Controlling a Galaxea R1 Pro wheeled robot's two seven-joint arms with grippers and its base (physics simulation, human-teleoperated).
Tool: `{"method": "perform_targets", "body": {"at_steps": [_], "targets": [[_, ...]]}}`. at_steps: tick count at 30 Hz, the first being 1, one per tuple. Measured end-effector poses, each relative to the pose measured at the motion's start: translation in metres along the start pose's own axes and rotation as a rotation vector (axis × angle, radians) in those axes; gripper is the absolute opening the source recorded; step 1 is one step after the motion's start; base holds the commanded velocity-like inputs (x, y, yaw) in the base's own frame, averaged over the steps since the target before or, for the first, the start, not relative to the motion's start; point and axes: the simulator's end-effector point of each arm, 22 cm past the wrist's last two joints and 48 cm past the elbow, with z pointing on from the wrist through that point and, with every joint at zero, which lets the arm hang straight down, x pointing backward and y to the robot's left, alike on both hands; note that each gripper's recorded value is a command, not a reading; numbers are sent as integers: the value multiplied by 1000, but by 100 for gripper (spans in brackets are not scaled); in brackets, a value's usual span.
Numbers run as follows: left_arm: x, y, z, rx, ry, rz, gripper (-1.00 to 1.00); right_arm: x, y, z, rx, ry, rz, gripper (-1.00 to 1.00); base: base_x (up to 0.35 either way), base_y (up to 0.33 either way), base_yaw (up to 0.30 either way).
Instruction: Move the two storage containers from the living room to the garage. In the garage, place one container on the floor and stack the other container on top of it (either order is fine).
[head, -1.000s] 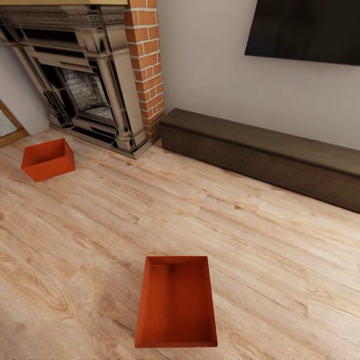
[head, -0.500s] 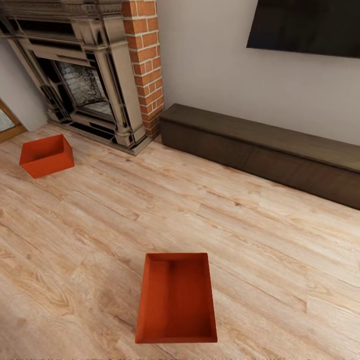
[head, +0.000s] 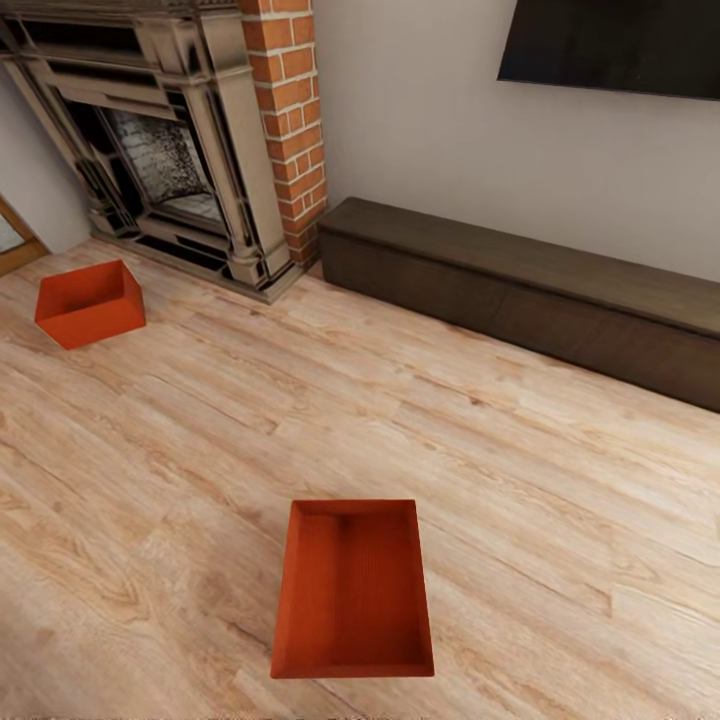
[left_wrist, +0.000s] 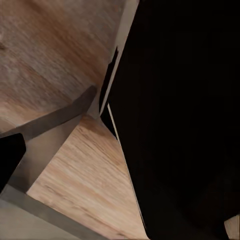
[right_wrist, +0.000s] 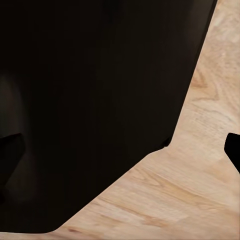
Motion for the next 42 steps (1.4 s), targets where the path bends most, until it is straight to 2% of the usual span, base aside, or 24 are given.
{"method": "perform_targets", "body": {"at_steps": [2, 6, 15, 32, 34, 36, 37, 38, 39, 40, 41, 42], "targets": [[-23, -6, -1, 17, -43, 5, 100, 1, -1, 0, 2, 2, 0, 100, 0, 0, -11], [-33, -9, -2, 25, -65, 11, 100, 2, -2, 0, 6, 5, -3, 100, 0, 0, -4], [-27, 6, -1, 6, -45, 18, 100, 2, -2, 0, 6, 4, -7, 100, 0, 0, 0], [-24, 9, -1, -5, -38, 17, 100, 2, -2, 0, 1, 6, -11, 100, 0, 0, 0], [-26, 12, -1, -12, -41, 19, 100, 4, -5, 0, 17, 14, -18, 100, 0, 0, 0], [-46, 39, -2, -47, -72, 25, 100, 6, -33, -2, 110, 18, -15, 100, 0, 0, 0], [-48, 44, -2, -53, -72, 25, 100, 5, -44, -2, 136, 17, -14, 100, 0, 0, 0], [-54, 52, -2, -64, -73, 25, 100, -1, -67, -4, 190, 8, -13, 100, 0, 0, 0], [-64, 59, -2, -73, -78, 25, 100, -18, -91, -7, 244, -17, -11, 100, 0, 0, 0], [-71, 63, -2, -77, -80, 25, 100, -30, -103, -8, 271, -35, -8, 100, 0, 0, 0], [-94, 66, -3, -82, -89, 24, 100, -69, -132, -13, 333, -96, 13, 100, 0, 0, 0], [-106, 65, -3, -81, -96, 22, 100, -95, -144, -17, 355, -133, 21, 100, 0, 0, 0]]}}
